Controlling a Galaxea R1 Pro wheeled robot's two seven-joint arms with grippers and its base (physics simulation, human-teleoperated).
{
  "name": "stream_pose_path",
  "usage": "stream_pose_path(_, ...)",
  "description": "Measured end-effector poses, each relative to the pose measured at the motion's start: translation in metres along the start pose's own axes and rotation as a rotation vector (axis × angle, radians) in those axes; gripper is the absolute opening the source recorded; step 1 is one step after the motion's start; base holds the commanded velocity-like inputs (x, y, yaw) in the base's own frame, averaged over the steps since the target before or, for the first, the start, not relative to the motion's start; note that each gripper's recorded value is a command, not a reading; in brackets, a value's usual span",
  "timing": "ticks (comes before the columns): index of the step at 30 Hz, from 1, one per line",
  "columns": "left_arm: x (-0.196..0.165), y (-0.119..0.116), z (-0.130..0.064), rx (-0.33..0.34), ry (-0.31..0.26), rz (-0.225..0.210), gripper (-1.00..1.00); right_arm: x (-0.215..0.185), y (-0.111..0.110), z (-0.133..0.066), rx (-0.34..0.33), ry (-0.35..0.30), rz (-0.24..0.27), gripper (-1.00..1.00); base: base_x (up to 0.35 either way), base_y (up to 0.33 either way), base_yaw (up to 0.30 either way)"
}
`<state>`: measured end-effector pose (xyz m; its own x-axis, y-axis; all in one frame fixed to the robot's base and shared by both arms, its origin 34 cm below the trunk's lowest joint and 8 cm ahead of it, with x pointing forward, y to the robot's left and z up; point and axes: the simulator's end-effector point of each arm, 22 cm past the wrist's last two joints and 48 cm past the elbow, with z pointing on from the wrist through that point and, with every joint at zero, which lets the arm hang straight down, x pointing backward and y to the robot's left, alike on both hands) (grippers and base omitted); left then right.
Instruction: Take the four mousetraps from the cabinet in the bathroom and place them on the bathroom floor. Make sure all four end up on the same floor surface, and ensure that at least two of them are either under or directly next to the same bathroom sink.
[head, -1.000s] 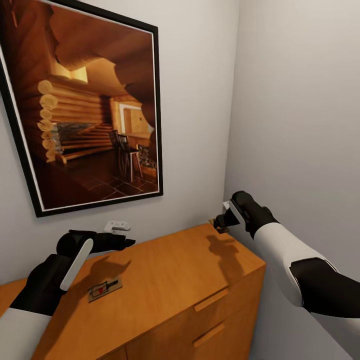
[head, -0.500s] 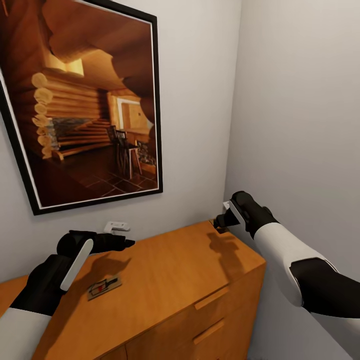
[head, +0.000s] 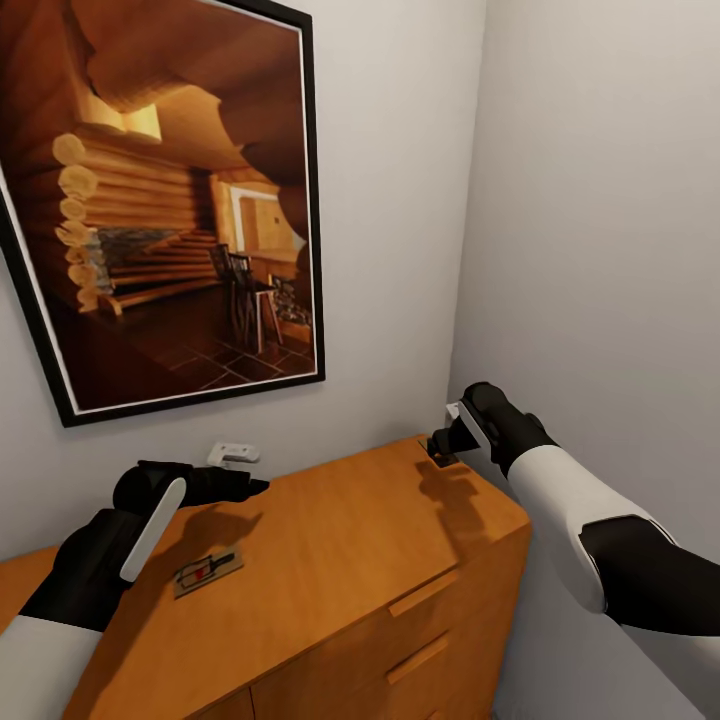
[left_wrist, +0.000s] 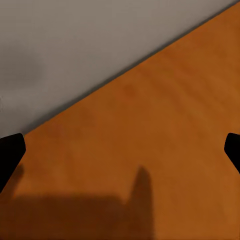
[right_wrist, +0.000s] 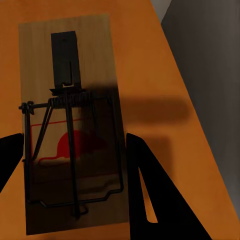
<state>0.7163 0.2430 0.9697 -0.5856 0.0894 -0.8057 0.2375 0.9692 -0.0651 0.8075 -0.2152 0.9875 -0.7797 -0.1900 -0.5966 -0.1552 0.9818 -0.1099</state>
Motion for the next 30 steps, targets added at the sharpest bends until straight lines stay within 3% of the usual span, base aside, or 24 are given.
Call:
stream_pose_path(11,-0.001,0.016,-0.001,-0.084,0.001,0.058,1.00,0.000,0.000,0.000,0.000,0.000,0.000,-1.00,0.000,0.000,0.000)
stream_pose_path(30,-0.002,0.021,-0.002,-0.103,0.000,0.068,1.00,-0.001,0.002,0.000,-0.007,-0.003,0.001,-1.00,0.000,0.000,0.000)
